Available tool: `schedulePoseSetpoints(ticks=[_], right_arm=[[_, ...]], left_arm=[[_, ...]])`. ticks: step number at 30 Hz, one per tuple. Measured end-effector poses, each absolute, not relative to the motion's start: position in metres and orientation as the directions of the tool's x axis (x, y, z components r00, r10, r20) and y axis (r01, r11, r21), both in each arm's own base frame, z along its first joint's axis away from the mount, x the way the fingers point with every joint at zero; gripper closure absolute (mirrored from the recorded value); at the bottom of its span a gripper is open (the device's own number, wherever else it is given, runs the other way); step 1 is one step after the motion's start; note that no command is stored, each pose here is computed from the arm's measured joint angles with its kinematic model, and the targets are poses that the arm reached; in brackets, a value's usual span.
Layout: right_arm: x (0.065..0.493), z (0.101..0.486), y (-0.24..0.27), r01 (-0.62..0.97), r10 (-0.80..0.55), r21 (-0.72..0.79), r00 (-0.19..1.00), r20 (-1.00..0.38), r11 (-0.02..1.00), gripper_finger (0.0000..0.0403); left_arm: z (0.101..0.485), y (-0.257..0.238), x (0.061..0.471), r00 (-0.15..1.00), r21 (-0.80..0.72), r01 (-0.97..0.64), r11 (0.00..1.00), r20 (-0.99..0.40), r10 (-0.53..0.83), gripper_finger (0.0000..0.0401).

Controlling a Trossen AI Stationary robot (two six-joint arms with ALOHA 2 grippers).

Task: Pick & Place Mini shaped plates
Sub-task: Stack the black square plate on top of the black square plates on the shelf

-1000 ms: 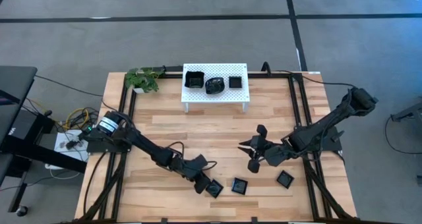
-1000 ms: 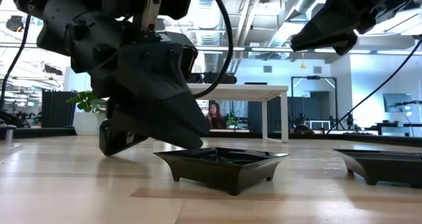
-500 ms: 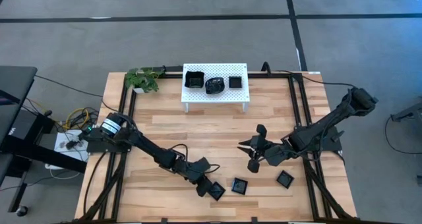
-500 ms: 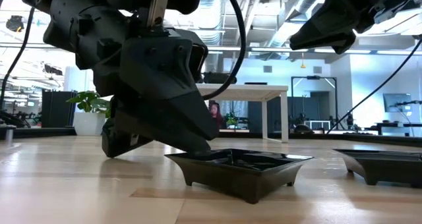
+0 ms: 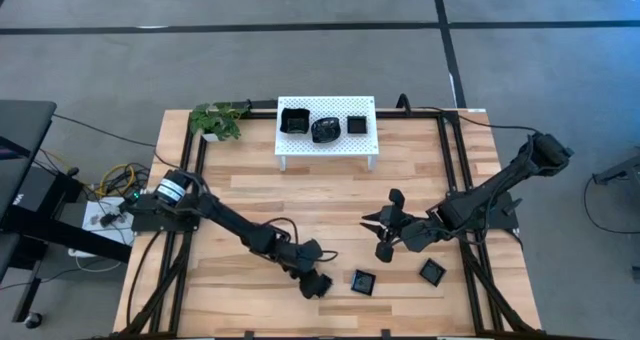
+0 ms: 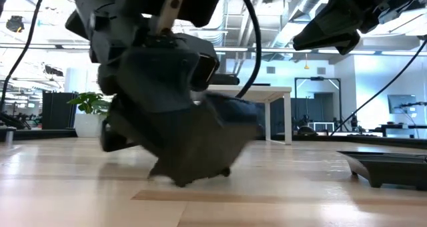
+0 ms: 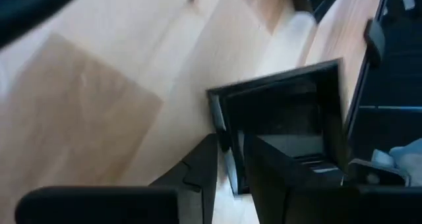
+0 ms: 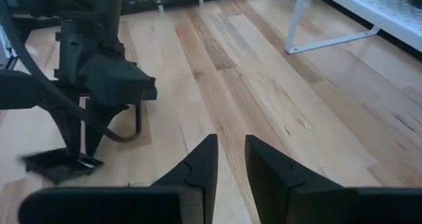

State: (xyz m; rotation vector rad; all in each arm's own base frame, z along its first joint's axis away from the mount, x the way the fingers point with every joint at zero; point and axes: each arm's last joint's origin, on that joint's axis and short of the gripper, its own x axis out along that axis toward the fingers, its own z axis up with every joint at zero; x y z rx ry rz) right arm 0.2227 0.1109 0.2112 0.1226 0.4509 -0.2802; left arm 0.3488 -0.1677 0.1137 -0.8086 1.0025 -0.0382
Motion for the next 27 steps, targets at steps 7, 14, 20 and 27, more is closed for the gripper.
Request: schedulePoseSetpoints(ticks=[7, 14, 20, 27], right_arm=[[0.2227, 0.2112, 0.1109, 0.293, -0.240, 0.054, 0.862, -0.446, 0.954, 0.0331], [0.2227, 0.2112, 0.1109, 0.293, -0.240, 0.054, 0.862, -0.446, 0.954, 0.0331], [0.2225, 0.2109, 0.1108, 0.293, -0.240, 0.051, 0.861, -0.449, 0.955, 0.0331], [0.2224, 0.2107, 0.1107, 0.293, -0.241, 0.049, 0.860, -0.451, 0.955, 0.0331]], left_arm=[[0.1142, -0.1638, 0.3510, 0.570, -0.607, -0.344, 0.716, -0.742, -0.354, 0.0325], [0.1136, -0.1636, 0.3517, 0.576, -0.605, -0.347, 0.717, -0.741, -0.346, 0.0325], [0.1088, -0.1649, 0.3533, 0.573, -0.607, -0.345, 0.717, -0.740, -0.351, 0.0327], [0.1142, -0.1635, 0.3521, 0.576, -0.581, -0.288, 0.761, -0.740, -0.347, 0.0389]])
